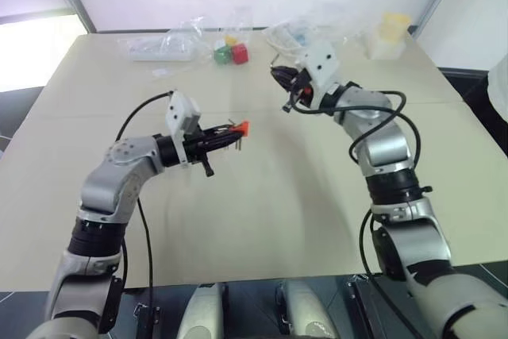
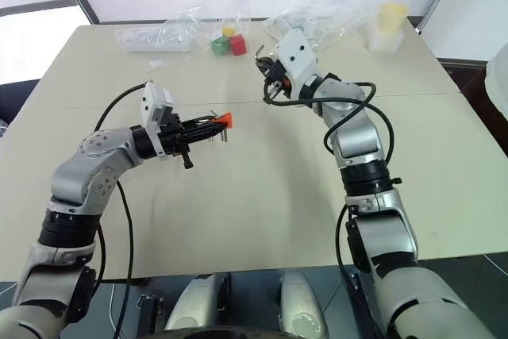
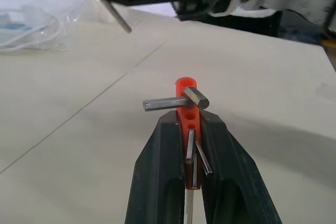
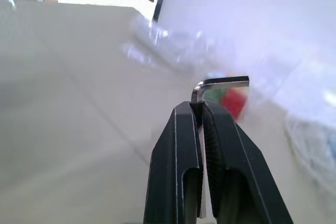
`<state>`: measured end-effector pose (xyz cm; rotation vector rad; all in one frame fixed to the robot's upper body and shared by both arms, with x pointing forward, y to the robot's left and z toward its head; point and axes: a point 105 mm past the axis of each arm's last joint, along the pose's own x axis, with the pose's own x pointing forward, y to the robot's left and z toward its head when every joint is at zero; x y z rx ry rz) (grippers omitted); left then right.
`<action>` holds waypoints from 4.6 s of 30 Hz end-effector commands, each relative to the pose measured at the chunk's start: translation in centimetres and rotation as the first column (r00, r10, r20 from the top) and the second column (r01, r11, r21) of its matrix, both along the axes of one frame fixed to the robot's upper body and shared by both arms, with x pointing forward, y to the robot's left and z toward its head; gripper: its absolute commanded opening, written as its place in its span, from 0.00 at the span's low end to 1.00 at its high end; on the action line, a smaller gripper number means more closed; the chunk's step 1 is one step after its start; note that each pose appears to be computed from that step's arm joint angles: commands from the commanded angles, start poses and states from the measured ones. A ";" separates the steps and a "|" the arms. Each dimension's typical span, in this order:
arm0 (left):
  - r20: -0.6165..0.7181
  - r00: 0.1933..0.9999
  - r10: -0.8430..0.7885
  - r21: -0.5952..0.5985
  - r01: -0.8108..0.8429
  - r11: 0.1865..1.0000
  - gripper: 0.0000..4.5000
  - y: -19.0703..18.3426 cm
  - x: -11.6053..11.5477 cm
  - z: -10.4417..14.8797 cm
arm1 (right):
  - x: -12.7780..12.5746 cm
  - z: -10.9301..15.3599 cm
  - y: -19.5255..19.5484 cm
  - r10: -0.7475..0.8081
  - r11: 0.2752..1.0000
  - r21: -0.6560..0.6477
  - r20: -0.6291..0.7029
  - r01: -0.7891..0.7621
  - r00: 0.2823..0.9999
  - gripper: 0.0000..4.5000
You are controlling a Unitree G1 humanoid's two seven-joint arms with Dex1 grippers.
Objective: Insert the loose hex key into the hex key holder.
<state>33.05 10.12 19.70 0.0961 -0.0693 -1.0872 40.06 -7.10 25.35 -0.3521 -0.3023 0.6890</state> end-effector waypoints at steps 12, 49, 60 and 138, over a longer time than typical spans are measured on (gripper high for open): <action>0.084 0.995 0.044 -0.019 -0.042 0.999 0.00 -0.1 1.0 2.4 | -5.4 3.9 2.1 0.139 0.836 0.513 0.143 -0.193 0.980 0.01; 0.109 0.991 0.078 -0.092 -0.068 0.993 0.00 0.0 1.3 4.7 | -6.3 2.2 5.1 0.258 0.834 0.473 0.123 -0.285 0.958 0.01; 0.111 0.991 0.071 -0.091 -0.061 0.994 0.00 -0.2 1.2 4.8 | -5.8 3.1 4.7 0.234 0.833 0.480 0.144 -0.275 0.961 0.01; 0.060 0.991 0.124 -0.176 -0.111 0.978 0.00 0.7 1.2 5.2 | -6.9 -1.0 3.0 0.270 0.890 0.373 0.029 -0.261 0.962 0.99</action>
